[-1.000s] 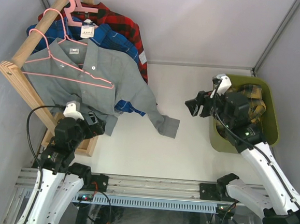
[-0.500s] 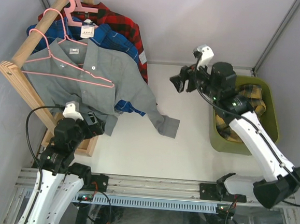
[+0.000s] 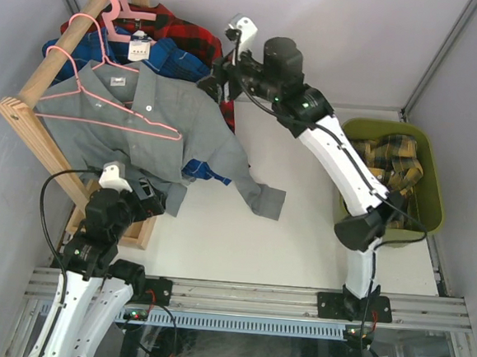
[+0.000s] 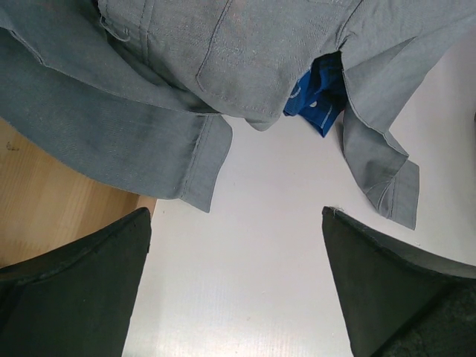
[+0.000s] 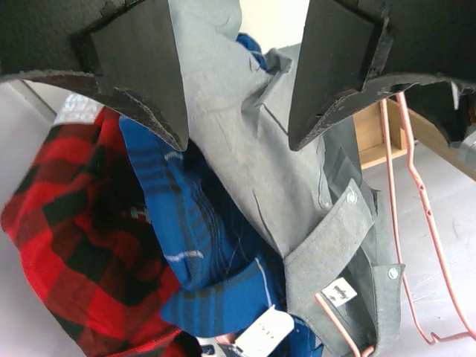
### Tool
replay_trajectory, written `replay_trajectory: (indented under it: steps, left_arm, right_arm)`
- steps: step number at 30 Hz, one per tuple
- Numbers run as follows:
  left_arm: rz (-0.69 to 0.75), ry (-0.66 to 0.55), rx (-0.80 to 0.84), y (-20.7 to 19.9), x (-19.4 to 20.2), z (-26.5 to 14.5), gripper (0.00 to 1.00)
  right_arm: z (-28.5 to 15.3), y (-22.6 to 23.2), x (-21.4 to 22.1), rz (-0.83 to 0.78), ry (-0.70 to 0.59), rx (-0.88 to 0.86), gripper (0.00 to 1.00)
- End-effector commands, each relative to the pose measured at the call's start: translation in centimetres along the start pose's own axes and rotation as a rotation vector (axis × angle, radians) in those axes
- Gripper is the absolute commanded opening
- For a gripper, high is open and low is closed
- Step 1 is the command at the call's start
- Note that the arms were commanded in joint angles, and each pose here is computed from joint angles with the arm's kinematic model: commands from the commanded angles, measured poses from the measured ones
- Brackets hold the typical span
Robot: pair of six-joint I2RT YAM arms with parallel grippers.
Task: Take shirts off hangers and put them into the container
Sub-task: Pick up the hanger from the clothesline.
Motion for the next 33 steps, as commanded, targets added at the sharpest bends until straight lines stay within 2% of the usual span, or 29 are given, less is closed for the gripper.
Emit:
replay_trajectory:
  steps: [1,7,9,14,22,29,33]
  left_arm:
    - [0.007,-0.035,-0.003,0.1,-0.3,0.1,1.00]
    - [0.006,-0.038,-0.004,0.1,-0.3,0.1,1.00]
    - [0.005,-0.039,-0.004,0.1,-0.3,0.1,1.00]
    - [0.005,-0.039,-0.005,0.2,-0.3,0.1,1.00]
    - [0.005,-0.034,-0.003,0.1,-0.3,0.1,1.00]
    - [0.005,-0.026,-0.004,0.1,-0.2,0.3,1.00]
    - [0.006,-0.026,-0.009,0.2,-0.2,0.3,1.00]
  right_arm:
    - [1.6,1.3,-1.5,-0.117,-0.040,-0.060,0.56]
    - [3.8,2.7,-0.6,-0.203,-0.076,-0.168,0.49]
    - [4.2,2.9,-0.1,-0.229,-0.067,-0.193,0.44]
    - [5.5,1.9,2.1,-0.305,-0.016,-0.182,0.49]
    - [7.6,1.1,3.2,-0.420,-0.039,-0.200,0.57]
    - [8.8,2.1,4.7,-0.403,-0.016,-0.303,0.57]
    - [8.3,3.3,4.0,-0.409,-0.036,-0.340,0.57]
Point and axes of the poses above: each gripper's point midway between its finger pads, its own z axis out along the fingers, its own y axis along the line the jaws close on, x = y × z, the point moved 9 cm from there along -z, back along the fingers, and after that the axes turned 1 degree about -z, right-handed, at the moved point
